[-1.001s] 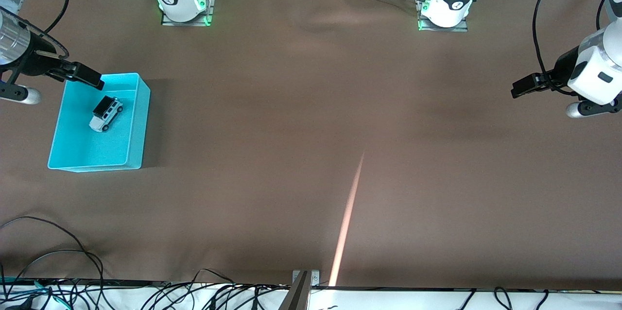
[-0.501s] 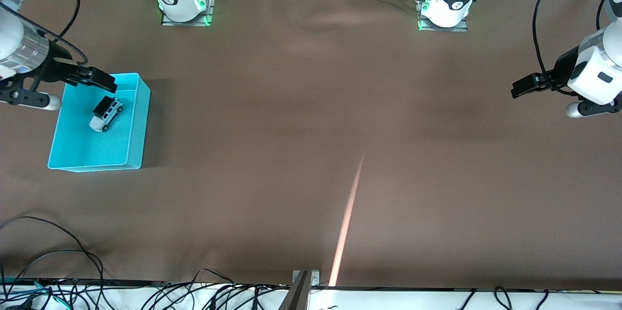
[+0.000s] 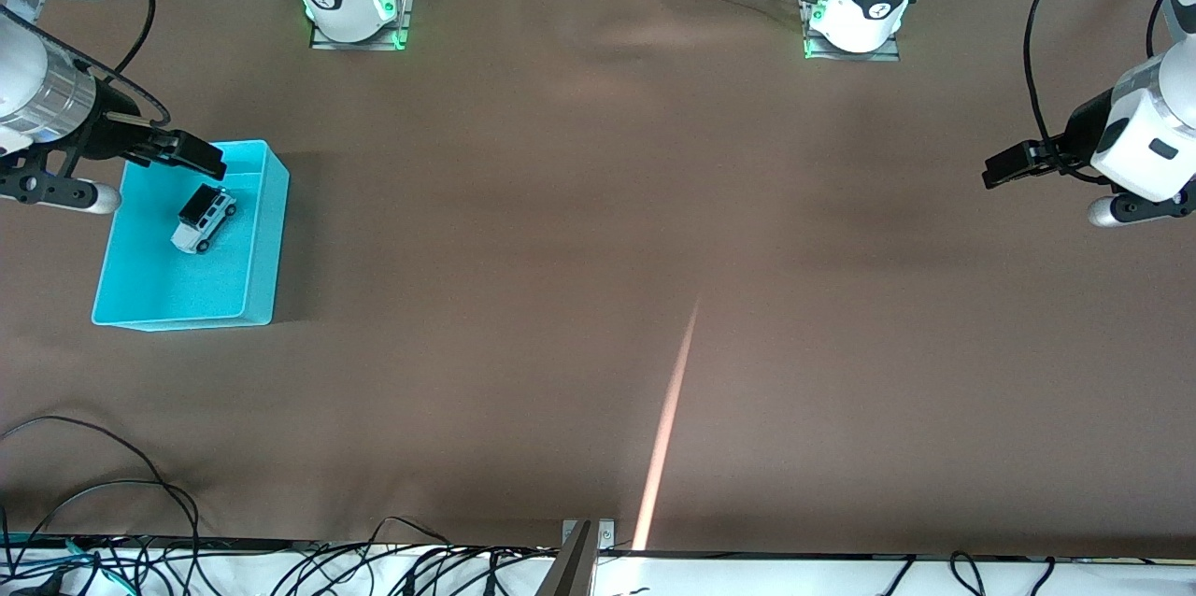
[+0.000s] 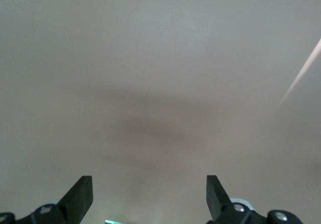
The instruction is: Wind and store white jeep toy
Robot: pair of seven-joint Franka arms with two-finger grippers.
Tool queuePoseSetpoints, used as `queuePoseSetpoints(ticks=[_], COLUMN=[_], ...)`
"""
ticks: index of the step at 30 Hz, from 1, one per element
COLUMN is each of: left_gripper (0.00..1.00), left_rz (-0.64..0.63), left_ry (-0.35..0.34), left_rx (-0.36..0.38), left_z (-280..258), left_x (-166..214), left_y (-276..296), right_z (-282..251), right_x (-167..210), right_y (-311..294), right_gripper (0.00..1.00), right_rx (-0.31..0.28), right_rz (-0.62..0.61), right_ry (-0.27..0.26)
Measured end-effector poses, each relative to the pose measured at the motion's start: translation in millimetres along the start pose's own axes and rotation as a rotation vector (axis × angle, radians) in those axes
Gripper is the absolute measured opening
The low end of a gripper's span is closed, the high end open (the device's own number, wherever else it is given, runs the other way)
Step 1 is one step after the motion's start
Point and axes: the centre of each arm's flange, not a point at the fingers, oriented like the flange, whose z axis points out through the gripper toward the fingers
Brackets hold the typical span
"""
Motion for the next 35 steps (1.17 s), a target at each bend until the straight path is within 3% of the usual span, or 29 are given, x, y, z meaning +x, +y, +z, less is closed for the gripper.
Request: queuePoseSetpoints(ticks=[24, 35], left_gripper=[1.0, 1.0], left_rz=[0.0, 0.0], left_ry=[0.0, 0.0], left_rx=[0.0, 0.0], left_z=[0.1, 0.1], left_x=[0.0, 0.0], left_y=[0.0, 0.0], right_z=[-3.7, -8.9], right_x=[2.1, 7.6], right_y=[9.1, 42.5], right_gripper=[1.0, 1.0], right_rx=[0.002, 0.006], right_rz=[0.016, 0.015], right_ry=[0.007, 0.015])
